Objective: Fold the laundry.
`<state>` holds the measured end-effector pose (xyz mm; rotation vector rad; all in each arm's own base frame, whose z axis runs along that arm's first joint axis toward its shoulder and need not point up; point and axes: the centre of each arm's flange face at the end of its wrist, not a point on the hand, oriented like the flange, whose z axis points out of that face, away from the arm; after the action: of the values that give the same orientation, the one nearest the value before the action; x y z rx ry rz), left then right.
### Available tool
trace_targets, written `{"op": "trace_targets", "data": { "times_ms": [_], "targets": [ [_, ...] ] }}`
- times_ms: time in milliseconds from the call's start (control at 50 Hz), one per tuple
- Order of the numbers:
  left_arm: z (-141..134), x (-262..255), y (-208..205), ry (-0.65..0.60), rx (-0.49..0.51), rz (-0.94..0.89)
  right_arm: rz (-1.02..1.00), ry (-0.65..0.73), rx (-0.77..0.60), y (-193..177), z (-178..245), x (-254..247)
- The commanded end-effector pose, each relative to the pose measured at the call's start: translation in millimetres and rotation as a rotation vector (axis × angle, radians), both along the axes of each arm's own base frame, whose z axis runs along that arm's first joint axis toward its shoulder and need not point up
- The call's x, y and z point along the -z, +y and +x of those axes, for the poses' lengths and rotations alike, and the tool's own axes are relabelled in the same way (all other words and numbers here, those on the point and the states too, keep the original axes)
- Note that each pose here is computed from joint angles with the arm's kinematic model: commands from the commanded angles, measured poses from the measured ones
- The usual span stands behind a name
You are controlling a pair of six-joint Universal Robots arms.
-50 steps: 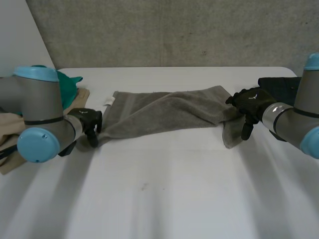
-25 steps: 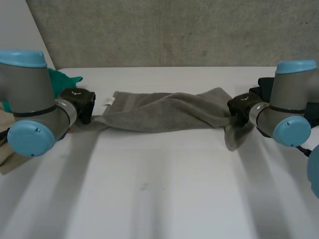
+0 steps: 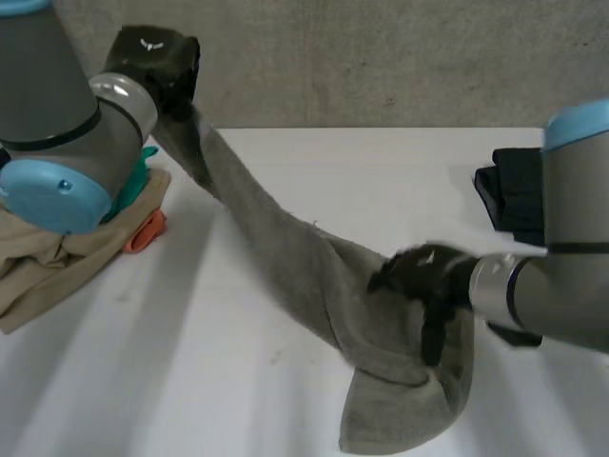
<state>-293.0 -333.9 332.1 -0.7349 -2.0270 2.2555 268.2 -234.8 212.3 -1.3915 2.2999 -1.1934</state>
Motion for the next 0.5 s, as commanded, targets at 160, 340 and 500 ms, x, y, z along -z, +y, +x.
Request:
{"op": "trace_targets", "data": {
  "times_ms": [160,340,500],
  "targets": [
    [1,-67,63,0.056,0.172,-0.141,-0.135,-0.205,0.15,-76,8,-34],
    [14,-100,102,0.113,0.243,-0.265,-0.093,-0.203,0.048,-98,59,34],
    [28,-109,105,0.139,0.224,-0.344,-0.08,-0.214,0.091,-110,70,63]
  ]
}}
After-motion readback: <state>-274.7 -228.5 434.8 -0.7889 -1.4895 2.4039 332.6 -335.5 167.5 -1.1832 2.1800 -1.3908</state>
